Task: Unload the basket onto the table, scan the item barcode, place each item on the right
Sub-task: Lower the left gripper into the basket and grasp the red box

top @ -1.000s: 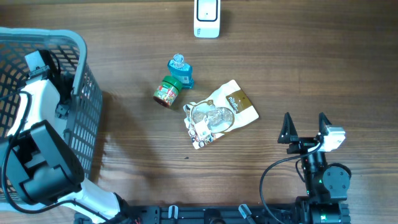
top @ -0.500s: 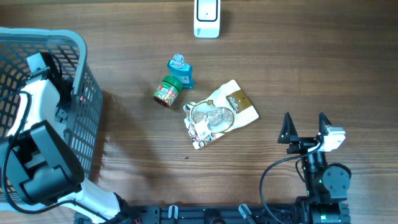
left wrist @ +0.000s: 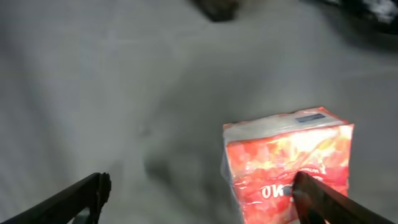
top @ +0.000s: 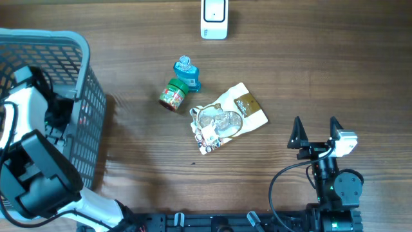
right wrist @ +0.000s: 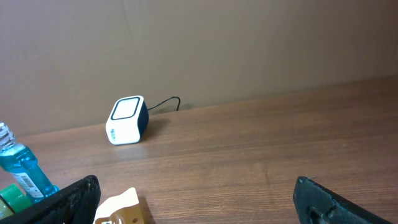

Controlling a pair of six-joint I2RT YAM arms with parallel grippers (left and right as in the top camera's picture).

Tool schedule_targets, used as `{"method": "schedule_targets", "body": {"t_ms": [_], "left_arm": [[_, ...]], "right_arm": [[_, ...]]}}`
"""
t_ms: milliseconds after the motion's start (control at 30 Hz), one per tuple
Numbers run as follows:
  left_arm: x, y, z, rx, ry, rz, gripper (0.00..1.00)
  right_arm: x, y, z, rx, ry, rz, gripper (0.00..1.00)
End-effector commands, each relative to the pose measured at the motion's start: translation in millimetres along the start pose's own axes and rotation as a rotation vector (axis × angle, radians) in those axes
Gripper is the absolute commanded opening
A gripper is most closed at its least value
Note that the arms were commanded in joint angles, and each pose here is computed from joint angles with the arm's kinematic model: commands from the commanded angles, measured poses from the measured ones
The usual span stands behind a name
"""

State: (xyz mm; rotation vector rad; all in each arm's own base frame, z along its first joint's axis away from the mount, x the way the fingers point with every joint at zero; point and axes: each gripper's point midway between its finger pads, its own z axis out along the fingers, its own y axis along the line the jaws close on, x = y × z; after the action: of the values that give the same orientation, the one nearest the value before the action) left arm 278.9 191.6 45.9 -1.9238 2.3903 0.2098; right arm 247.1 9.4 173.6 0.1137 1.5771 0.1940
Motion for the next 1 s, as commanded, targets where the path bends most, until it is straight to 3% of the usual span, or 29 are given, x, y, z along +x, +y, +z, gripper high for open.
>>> {"method": "schedule_targets", "body": {"t_ms": [0, 133, 433, 967], "left_arm": [[5.3, 18.2, 14.3, -0.069, 0.038, -0.049, 0.95], [15.2, 7.4, 12.8, -0.033, 0.068, -0.027, 1.0], [5.8, -16.0, 1.2, 0.067, 0.002, -0.026, 1.0], [8.8, -43.9, -18.1, 0.238, 0.032, -0.028, 1.0]], "right_arm": [[-0.7, 3.4, -0.3, -0.017, -0.004, -0.012, 1.0], [-0.7, 3.4, -0.3, -0.017, -0.004, -0.011, 1.0], [-0.7, 3.4, -0.3, -0.017, -0.004, -0.012, 1.0], [-0.7, 3.4, -0.3, -0.017, -0.004, -0.012, 1.0]]}}
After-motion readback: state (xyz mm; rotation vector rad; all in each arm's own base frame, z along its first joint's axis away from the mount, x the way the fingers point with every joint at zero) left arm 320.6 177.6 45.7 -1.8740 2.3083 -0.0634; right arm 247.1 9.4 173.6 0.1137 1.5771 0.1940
